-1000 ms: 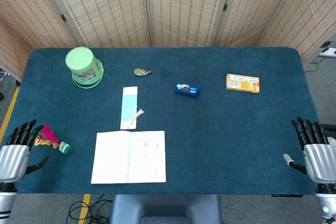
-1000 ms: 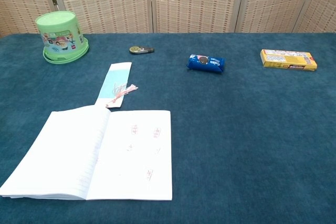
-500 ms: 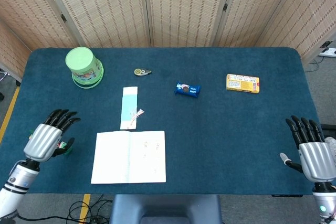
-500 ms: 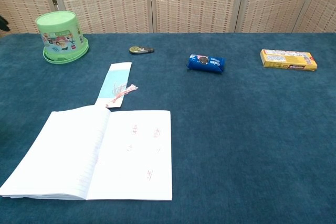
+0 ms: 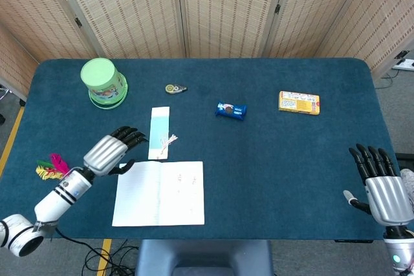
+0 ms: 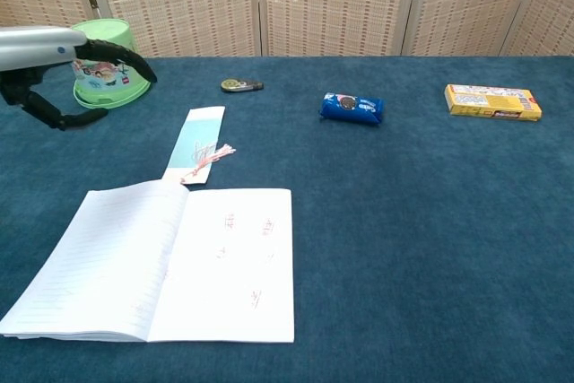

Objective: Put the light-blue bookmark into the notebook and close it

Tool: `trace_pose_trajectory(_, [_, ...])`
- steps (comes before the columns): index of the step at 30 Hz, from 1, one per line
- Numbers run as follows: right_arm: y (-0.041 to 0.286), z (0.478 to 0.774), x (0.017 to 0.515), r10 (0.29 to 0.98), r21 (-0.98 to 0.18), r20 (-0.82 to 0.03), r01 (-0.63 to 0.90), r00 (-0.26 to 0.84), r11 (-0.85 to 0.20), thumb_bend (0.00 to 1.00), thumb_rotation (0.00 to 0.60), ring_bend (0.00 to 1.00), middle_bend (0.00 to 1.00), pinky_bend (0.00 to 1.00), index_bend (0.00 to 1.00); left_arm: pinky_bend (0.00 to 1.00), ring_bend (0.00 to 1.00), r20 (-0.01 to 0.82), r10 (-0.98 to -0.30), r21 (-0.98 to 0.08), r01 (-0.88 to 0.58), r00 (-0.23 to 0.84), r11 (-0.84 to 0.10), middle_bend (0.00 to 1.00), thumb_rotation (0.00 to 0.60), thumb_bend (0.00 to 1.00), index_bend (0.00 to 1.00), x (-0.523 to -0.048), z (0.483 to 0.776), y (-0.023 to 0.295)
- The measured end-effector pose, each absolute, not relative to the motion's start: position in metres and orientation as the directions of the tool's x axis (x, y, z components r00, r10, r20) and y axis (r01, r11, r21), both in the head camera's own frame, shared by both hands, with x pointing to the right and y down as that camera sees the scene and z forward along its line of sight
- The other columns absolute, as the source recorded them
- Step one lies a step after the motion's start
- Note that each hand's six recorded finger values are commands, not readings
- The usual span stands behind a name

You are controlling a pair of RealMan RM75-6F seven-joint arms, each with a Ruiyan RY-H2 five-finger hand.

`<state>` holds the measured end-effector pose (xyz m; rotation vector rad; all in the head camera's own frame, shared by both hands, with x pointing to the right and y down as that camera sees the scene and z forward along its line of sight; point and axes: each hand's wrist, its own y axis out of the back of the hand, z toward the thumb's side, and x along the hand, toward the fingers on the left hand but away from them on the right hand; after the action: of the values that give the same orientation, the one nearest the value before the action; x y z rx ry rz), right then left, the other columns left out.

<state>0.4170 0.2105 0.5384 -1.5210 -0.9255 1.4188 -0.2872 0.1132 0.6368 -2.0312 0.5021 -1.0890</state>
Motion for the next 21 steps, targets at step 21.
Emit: trace_pose_trajectory(21, [0.207,0.533,0.423,0.923,-0.925,-0.38,-0.044,0.068,-0.378,0.13,0.6,0.0,0.05,0.0,0.04,0.13,0.08,0.664,-0.585,-0.675,0.036,0.467,-0.737,0.18,0.362,0.52,0.21,-0.231,0.71,0.074])
